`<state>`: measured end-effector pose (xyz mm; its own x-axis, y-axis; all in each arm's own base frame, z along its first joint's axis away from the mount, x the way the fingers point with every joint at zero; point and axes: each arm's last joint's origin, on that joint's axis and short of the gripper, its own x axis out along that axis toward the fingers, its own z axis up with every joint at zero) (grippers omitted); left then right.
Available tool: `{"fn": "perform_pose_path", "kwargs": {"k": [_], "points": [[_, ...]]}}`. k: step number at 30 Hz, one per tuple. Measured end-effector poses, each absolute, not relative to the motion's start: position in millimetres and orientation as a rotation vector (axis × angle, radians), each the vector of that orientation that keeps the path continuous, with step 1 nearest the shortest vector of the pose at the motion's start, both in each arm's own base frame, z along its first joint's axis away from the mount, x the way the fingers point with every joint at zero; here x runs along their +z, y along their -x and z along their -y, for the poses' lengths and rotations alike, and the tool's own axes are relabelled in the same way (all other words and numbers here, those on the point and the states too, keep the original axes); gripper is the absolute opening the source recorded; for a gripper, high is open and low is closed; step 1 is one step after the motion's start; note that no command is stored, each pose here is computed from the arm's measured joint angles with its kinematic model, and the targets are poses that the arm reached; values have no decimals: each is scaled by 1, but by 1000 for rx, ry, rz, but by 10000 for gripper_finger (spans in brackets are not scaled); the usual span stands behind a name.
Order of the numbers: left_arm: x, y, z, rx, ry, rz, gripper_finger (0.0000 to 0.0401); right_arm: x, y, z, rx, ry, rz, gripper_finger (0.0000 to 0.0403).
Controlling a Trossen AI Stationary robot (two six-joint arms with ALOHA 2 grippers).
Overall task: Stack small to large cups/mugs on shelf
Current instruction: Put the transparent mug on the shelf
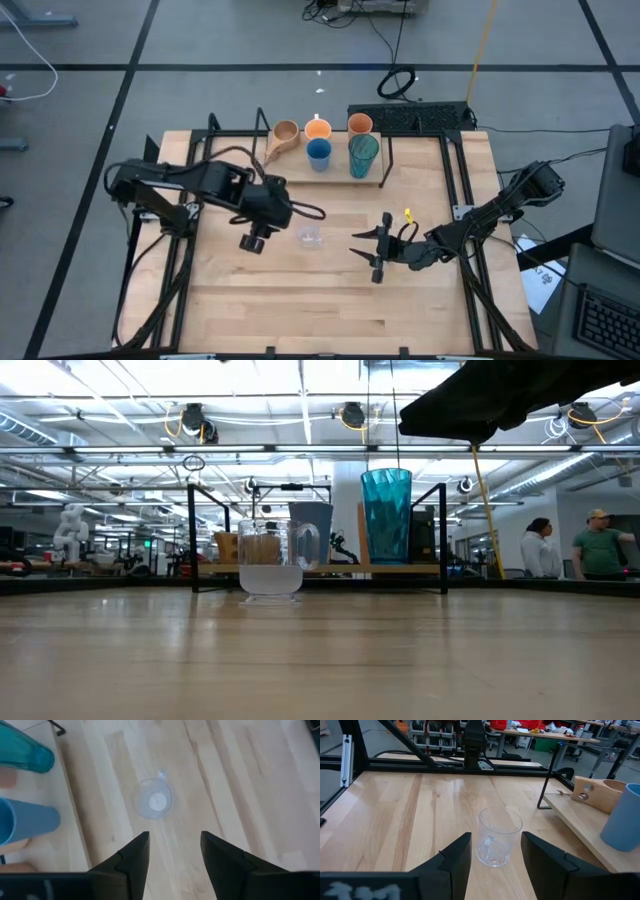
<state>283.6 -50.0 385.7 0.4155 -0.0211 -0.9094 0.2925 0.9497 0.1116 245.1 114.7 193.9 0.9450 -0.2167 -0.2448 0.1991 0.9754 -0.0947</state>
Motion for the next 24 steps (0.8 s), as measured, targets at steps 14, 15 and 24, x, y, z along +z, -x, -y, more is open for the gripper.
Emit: {"fn": "perform_pose_path", "kwargs": {"k": [14, 15, 24], "points": [[318, -317, 53, -235, -331, -1142, 207, 194, -245, -115, -212, 69, -257, 164], [311, -320, 53, -237, -335, -1156, 207, 194, -245, -115, -212, 69, -257, 164], [260, -348, 56, -274, -384, -1244, 207, 194, -244, -116, -206, 72, -260, 164]]}}
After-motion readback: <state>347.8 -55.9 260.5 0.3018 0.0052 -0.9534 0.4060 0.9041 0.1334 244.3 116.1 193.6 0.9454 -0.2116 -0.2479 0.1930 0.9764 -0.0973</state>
